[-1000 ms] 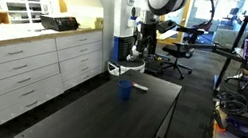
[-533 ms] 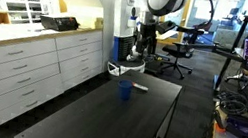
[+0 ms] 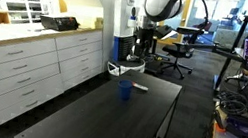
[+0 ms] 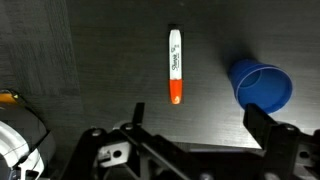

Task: Put the marker in the cup

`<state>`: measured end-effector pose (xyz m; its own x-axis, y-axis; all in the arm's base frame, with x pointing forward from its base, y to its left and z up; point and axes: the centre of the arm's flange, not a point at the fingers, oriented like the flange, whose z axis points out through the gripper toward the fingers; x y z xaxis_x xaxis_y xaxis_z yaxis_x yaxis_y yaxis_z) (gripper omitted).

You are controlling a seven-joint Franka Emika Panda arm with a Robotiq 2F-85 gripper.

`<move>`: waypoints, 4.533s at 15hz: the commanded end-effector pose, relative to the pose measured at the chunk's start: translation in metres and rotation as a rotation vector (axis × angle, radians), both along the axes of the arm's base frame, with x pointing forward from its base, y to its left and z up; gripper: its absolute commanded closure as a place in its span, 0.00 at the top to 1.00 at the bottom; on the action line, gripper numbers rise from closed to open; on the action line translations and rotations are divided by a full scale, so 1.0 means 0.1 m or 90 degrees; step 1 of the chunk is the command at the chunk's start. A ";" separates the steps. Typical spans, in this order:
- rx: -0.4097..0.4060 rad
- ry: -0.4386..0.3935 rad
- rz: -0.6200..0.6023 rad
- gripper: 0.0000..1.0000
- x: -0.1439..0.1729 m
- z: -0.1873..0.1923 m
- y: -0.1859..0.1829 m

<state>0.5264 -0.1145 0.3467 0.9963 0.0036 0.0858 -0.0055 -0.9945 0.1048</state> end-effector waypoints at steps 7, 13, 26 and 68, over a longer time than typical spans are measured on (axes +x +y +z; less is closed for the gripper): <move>0.018 -0.025 0.033 1.00 0.15 -0.36 -0.13; 0.007 0.002 0.036 1.00 0.30 -0.49 -0.05; -0.003 0.032 0.054 1.00 0.55 -0.81 0.01; 0.056 0.062 0.108 1.00 0.63 -1.67 -0.27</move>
